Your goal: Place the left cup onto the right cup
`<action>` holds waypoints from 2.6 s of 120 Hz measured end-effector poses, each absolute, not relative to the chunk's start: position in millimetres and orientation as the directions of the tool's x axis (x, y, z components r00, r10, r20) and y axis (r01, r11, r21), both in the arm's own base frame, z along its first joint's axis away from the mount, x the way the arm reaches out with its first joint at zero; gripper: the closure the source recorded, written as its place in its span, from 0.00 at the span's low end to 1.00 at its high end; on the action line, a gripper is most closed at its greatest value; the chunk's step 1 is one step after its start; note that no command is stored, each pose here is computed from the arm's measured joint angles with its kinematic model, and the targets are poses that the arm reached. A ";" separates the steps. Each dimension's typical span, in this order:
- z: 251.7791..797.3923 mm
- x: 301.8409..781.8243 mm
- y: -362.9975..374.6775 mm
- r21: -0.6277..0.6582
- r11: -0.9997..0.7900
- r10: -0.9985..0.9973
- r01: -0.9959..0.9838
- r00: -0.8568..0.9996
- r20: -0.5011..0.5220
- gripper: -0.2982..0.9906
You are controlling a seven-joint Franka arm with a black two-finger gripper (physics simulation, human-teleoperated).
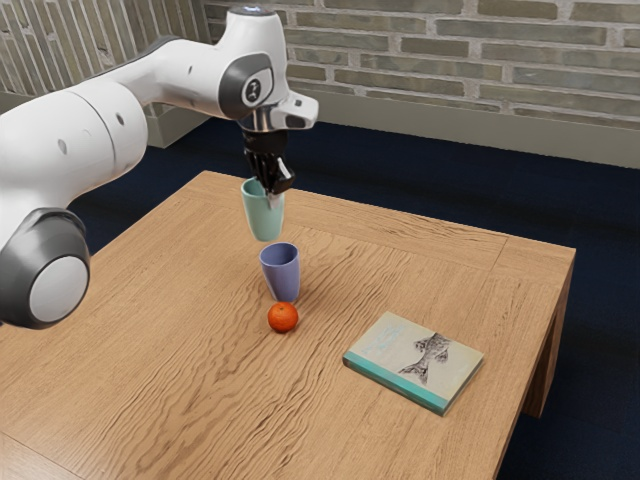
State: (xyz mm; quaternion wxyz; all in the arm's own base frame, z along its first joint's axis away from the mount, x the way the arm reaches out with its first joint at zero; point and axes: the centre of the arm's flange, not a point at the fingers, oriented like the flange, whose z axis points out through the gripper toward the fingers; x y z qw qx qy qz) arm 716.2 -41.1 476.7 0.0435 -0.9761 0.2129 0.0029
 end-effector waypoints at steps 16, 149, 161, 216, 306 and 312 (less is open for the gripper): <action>475.4 710.1 -49.6 -0.075 -0.903 -0.422 -0.423 0.906 -0.031 0.84; 440.2 722.2 -62.5 -0.082 -0.906 -0.411 -0.416 0.909 -0.063 0.84; 433.3 723.4 -61.7 -0.080 -0.907 -0.410 -0.414 0.910 -0.071 0.84; 442.4 722.9 -59.9 -0.073 -0.911 -0.400 -0.405 0.913 -0.073 0.39; 550.3 591.1 -56.9 -0.005 -0.937 -0.348 -0.348 0.937 -0.044 0.24; 552.2 589.3 -55.4 -0.005 -0.942 -0.335 -0.336 0.941 -0.044 0.24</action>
